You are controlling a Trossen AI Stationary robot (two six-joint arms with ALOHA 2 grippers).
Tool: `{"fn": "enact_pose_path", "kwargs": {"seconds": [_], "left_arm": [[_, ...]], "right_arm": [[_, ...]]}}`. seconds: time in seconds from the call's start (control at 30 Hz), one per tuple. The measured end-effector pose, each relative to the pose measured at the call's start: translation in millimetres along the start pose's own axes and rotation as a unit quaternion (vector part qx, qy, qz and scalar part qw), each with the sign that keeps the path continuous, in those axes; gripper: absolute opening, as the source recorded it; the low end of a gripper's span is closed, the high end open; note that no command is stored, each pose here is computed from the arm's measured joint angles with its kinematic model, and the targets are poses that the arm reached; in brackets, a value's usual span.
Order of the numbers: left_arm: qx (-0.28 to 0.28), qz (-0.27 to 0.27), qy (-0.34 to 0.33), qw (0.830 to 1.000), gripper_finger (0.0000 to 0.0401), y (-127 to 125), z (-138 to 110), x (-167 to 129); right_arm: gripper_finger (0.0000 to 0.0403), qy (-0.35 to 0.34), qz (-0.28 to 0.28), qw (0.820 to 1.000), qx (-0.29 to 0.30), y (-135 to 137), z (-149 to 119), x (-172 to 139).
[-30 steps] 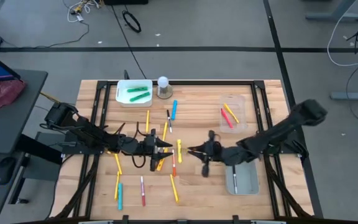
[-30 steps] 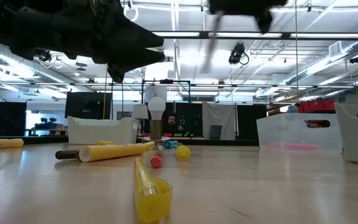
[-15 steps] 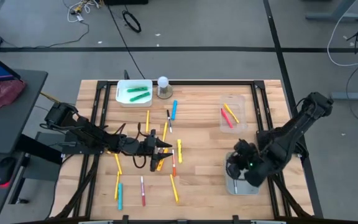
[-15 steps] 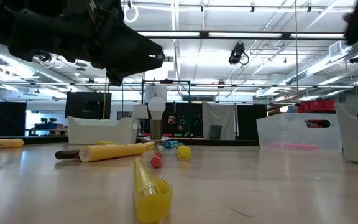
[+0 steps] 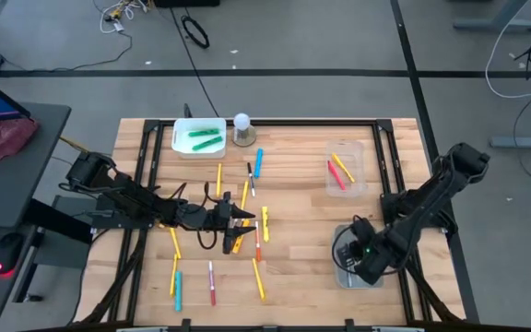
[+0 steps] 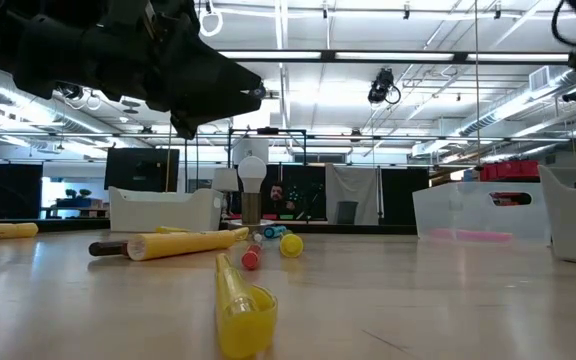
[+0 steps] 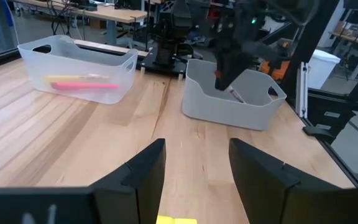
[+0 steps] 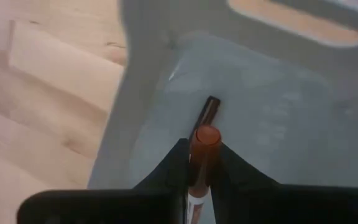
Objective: Pick & Place Markers
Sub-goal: Put the light brown marker pen into the gray bin, then put the large yellow highlighter into the white bin
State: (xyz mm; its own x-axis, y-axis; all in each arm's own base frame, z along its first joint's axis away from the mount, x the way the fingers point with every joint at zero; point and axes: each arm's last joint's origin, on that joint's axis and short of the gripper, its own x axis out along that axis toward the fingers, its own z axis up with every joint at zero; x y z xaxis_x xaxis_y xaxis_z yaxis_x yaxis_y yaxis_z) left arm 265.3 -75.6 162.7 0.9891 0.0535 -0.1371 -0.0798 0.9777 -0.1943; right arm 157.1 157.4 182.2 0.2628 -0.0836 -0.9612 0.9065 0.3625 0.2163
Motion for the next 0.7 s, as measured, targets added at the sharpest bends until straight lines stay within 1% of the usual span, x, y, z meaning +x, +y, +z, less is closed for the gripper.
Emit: {"fn": "enact_pose_path", "kwargs": {"seconds": [0.07,0.17,0.33,0.53,0.7], "left_arm": [[0.0,0.0,0.0,1.0,0.0183,0.0,0.0,0.0],[0.0,0.002,-0.001,1.0,0.0183,0.1,0.0,0.0],[0.0,0.015,-0.004,1.0,0.0183,0.9,0.3,0.0],[-0.001,0.016,-0.005,1.0,0.0183,0.9,0.5,-0.1],[-0.001,0.016,-0.005,1.0,0.0183,0.9,0.5,-0.1]], "right_arm": [[0.0032,0.01,0.008,1.0,0.01,-4.0,-0.1,7.9],[0.0037,0.017,0.001,1.0,0.022,-11.9,0.8,19.6],[0.0058,0.025,-0.007,0.999,0.031,-21.3,1.8,32.0],[0.0087,0.007,-0.006,1.0,0.026,-23.6,3.4,33.2],[0.0119,-0.004,0.001,1.0,0.0,-23.6,5.0,31.3]]}}
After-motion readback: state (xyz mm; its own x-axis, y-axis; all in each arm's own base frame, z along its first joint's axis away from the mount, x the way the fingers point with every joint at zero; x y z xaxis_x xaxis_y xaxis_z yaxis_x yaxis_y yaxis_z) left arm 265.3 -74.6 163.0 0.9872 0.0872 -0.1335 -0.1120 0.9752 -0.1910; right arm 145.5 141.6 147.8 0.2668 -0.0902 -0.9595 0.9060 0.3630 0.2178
